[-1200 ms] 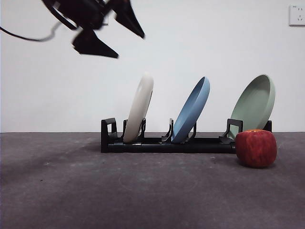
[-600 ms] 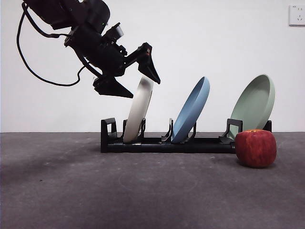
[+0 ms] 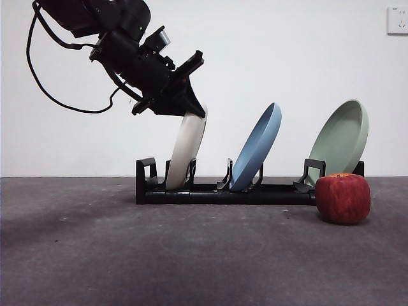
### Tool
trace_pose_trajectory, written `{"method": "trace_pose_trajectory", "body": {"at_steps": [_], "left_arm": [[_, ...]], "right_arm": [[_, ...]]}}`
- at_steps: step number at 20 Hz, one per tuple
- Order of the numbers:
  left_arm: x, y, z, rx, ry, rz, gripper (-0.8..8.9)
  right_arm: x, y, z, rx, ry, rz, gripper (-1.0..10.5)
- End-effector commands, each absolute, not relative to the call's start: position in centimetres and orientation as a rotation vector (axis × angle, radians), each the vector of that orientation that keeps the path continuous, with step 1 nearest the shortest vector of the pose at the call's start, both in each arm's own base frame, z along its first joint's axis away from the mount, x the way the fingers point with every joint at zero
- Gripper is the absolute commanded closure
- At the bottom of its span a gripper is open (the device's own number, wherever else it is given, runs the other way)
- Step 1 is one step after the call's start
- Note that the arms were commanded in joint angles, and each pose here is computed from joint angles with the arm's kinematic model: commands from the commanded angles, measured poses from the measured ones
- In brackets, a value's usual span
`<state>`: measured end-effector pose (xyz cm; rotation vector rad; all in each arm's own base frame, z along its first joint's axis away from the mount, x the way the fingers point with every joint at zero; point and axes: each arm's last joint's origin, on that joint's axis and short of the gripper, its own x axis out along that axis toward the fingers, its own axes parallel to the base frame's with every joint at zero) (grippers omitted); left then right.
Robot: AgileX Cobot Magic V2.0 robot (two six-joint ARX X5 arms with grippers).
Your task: Take the yellow plate from the plate rack,put the plate on the table,take the apple from the table,put the apple in the plate
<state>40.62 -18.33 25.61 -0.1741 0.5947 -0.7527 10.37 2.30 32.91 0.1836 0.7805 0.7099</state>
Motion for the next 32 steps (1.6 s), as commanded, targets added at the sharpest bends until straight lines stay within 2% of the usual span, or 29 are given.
{"method": "trace_pose_trajectory", "body": {"at_steps": [1,8,16,19,24,28,32], "left_arm": [[40.6,-18.4,25.3,-0.189,0.606,-0.775,8.22],[40.1,-18.2,27.0,-0.215,0.577,-0.777,8.22],[37.0,-16.8,32.8,-0.152,0.470,-0.830,8.22],[33.8,-16.7,34.7,0.005,0.500,-0.861,8.21],[26.5,-18.9,36.7,0.411,0.572,-0.792,8.20],[21.1,-23.1,34.9,0.750,0.700,-0.767,8.19],[17.3,-26.6,31.9,0.970,0.717,-0.751,8.19]], "right_arm": [[10.4,2.3,33.0,0.188,0.778,0.711,2.6],[10.4,2.3,33.0,0.188,0.778,0.711,2.6],[10.4,2.3,33.0,0.188,0.778,0.711,2.6],[10.4,2.3,33.0,0.188,0.777,0.711,2.6],[10.4,2.3,33.0,0.189,0.778,0.711,2.6],[10.4,2.3,33.0,0.192,0.779,0.710,2.6],[10.4,2.3,33.0,0.198,0.781,0.708,2.6]]}}
